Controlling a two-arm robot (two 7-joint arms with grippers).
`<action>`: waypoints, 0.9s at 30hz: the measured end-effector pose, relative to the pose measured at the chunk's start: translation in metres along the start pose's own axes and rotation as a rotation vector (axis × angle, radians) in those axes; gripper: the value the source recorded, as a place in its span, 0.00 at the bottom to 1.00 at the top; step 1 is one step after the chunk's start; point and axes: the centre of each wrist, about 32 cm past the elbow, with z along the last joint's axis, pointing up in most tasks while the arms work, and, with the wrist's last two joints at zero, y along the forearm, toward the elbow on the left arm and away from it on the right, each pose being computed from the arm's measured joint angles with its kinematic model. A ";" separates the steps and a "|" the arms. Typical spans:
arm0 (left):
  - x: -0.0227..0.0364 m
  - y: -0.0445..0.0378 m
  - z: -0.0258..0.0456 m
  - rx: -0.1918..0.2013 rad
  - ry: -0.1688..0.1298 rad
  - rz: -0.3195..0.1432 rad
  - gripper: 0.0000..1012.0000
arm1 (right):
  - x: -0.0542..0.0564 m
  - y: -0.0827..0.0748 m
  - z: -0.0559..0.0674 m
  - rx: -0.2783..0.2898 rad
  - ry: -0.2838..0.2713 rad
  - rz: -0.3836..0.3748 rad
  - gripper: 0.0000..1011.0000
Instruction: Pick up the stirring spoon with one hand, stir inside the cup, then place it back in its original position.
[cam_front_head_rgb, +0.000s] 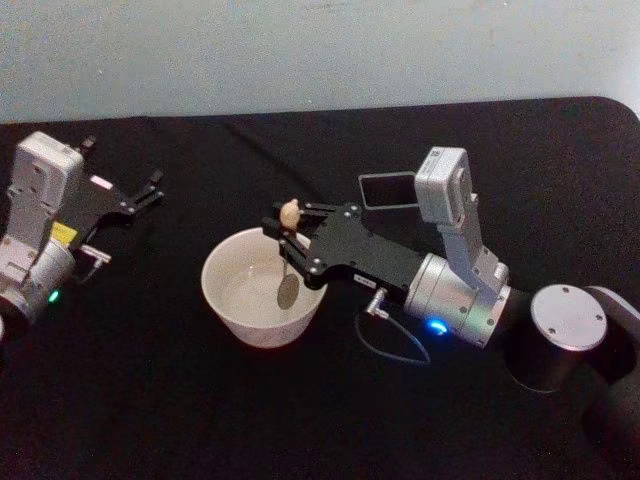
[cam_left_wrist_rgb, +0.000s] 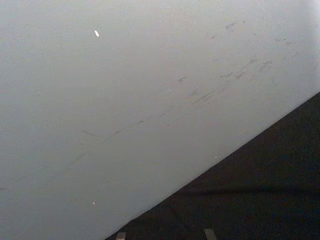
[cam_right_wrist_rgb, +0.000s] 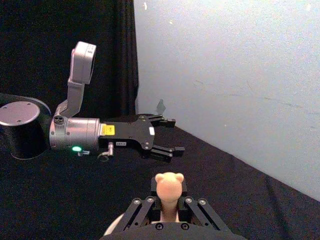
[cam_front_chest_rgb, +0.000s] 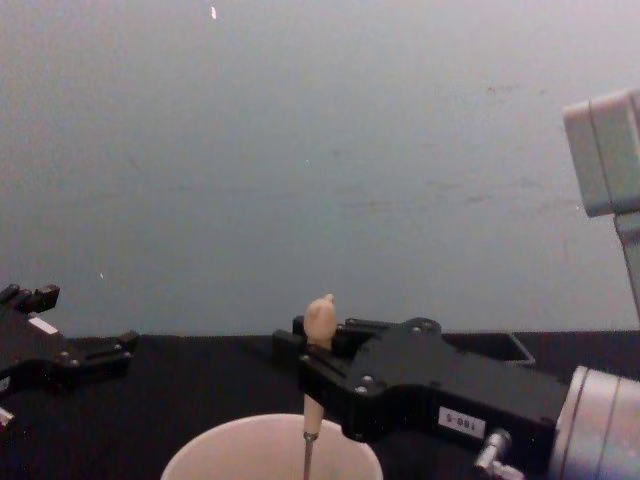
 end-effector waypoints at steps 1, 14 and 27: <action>0.0000 0.0000 0.0000 0.000 0.000 0.000 0.99 | 0.000 0.000 0.000 0.000 0.000 0.000 0.17; 0.0000 0.0000 0.0000 0.000 0.000 0.000 0.99 | -0.005 -0.004 -0.001 -0.013 -0.011 0.022 0.17; 0.0000 0.0000 0.0000 0.000 0.000 0.000 0.99 | -0.011 0.002 -0.002 -0.021 -0.013 0.058 0.17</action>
